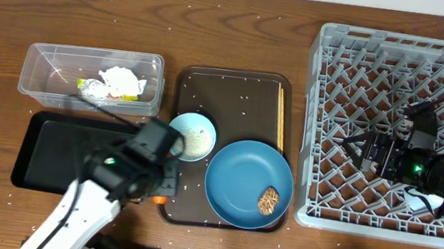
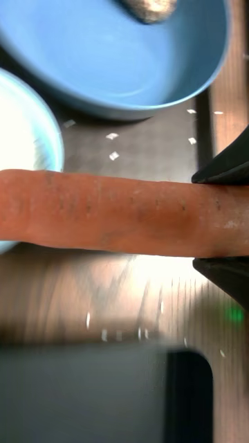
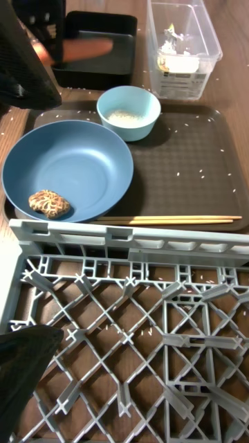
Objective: Sort waste into correct bins and load items into the dishwasher rack
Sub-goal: 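Carry the carrot left and release it onto the black tray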
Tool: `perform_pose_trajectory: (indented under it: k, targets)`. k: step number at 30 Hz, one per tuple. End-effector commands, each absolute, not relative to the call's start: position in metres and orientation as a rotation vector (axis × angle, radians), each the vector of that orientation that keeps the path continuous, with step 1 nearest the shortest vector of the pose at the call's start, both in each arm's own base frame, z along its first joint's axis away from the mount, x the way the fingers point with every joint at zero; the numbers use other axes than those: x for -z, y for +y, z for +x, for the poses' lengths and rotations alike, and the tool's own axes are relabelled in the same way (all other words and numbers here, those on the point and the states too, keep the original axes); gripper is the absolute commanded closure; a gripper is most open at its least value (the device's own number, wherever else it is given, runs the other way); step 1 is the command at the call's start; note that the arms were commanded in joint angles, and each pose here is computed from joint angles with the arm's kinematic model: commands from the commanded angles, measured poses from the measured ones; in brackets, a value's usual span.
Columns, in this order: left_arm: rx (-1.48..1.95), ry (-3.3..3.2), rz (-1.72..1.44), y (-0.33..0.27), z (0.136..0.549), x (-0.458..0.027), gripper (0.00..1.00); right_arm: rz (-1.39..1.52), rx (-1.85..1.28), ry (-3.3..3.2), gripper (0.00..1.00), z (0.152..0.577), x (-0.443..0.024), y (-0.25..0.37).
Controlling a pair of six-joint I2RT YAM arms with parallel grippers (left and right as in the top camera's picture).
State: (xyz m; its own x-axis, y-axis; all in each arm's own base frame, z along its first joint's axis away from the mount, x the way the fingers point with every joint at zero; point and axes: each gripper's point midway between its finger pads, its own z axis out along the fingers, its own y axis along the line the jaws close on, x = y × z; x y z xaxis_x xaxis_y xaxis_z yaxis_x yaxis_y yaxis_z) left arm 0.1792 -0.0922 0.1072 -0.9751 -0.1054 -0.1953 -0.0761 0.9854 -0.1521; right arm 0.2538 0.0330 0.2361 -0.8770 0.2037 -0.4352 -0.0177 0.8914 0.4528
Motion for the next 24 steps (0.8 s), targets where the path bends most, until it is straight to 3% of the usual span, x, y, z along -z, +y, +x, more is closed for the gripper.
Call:
perform_pose_trajectory:
  k: [1,7,11,24]
  targets:
    - [0.136,2.824,-0.372,-0.061,0.19,-0.121,0.89,0.114,-0.629,2.577,0.08,0.254,-0.237,0.037]
    - [-0.153,2.491,-1.035,0.024,0.203,-0.132,0.94,0.115,-0.63,2.578,0.08,0.254,-0.237,0.037]
    - [-0.132,2.238,-1.433,0.049,0.205,-0.122,0.94,0.115,-0.63,2.578,0.08,0.254,-0.237,0.037]
    - [-0.126,2.064,-1.746,0.055,0.221,-0.077,0.94,0.122,-0.636,2.594,0.08,0.25,-0.235,0.038]
